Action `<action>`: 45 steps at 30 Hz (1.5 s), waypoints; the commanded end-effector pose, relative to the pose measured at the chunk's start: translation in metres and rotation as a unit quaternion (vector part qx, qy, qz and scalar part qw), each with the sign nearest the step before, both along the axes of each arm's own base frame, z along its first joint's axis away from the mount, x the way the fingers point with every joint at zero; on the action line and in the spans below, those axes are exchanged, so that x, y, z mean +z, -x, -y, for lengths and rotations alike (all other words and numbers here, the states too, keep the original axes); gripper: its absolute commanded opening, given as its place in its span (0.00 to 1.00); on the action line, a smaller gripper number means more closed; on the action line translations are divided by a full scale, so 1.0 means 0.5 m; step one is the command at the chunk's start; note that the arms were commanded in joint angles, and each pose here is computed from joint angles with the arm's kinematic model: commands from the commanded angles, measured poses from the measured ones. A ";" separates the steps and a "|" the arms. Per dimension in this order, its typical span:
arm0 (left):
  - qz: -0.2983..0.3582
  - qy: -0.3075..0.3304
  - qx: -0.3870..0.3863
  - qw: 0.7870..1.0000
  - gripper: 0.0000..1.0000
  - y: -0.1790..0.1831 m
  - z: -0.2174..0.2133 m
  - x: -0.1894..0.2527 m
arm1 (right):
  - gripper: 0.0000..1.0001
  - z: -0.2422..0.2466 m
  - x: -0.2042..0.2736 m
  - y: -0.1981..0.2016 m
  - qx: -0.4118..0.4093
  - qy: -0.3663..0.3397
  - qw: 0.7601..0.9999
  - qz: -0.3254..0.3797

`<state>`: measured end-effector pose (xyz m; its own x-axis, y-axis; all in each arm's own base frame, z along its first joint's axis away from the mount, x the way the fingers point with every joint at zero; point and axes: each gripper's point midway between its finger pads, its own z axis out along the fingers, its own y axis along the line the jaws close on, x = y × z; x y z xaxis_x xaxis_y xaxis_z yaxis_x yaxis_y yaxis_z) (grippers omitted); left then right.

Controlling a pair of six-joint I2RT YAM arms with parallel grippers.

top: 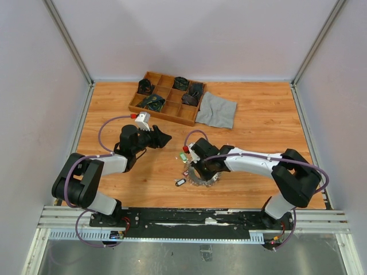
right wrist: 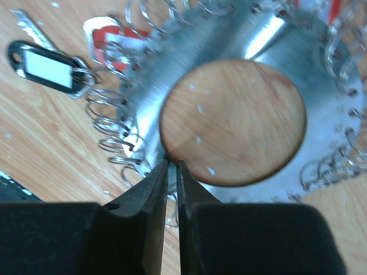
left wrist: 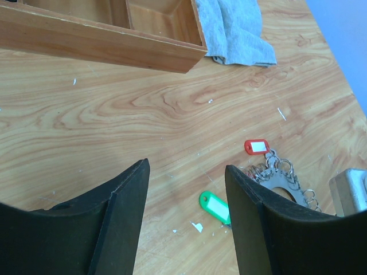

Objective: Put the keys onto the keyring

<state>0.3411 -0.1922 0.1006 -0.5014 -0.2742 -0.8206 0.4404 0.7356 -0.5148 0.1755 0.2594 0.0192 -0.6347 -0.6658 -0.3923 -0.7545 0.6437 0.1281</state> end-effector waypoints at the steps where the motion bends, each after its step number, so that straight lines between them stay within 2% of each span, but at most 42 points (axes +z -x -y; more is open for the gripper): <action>1: 0.007 -0.002 0.000 1.000 0.60 -0.009 -0.003 0.005 | 0.12 0.115 -0.021 0.001 -0.073 0.105 0.992 0.021; 5: 0.007 -0.003 0.000 1.000 0.60 -0.009 -0.003 0.005 | 0.18 0.126 0.010 -0.041 -0.135 0.081 0.986 0.058; 9: 0.007 -0.003 -0.001 1.000 0.60 -0.009 -0.003 0.004 | 0.42 0.049 0.051 -0.066 -0.123 -0.017 0.990 0.070; 10: 0.007 -0.003 0.000 1.000 0.60 -0.009 -0.003 0.004 | 0.45 0.028 0.058 -0.072 -0.123 -0.039 0.989 0.069; 16: 0.007 -0.003 0.000 1.000 0.60 -0.009 -0.004 0.004 | 0.54 -0.060 0.080 -0.108 -0.139 -0.112 0.982 0.060; 18: 0.007 -0.001 -0.001 1.000 0.60 -0.008 -0.002 0.005 | 0.59 -0.076 0.091 -0.122 -0.153 -0.132 0.977 0.065; 27: 0.004 -0.004 -0.003 1.000 0.60 -0.009 -0.002 0.000 | 0.79 -0.126 0.051 -0.125 -0.143 -0.111 0.983 0.010; 31: 0.004 -0.004 -0.003 1.000 0.60 -0.009 -0.001 0.001 | 0.79 -0.122 0.031 -0.111 -0.122 -0.078 0.989 0.013; 35: 0.004 -0.004 -0.003 1.000 0.60 -0.008 -0.002 0.000 | 0.72 -0.110 0.019 -0.095 -0.089 -0.046 0.995 0.017; 43: 0.005 -0.005 -0.001 1.000 0.60 -0.008 -0.003 0.001 | 0.44 -0.066 -0.018 -0.034 0.025 0.006 1.000 0.010; 45: 0.005 -0.006 -0.001 1.000 0.60 -0.008 -0.004 0.001 | 0.40 -0.049 -0.026 -0.018 0.047 0.012 0.999 0.007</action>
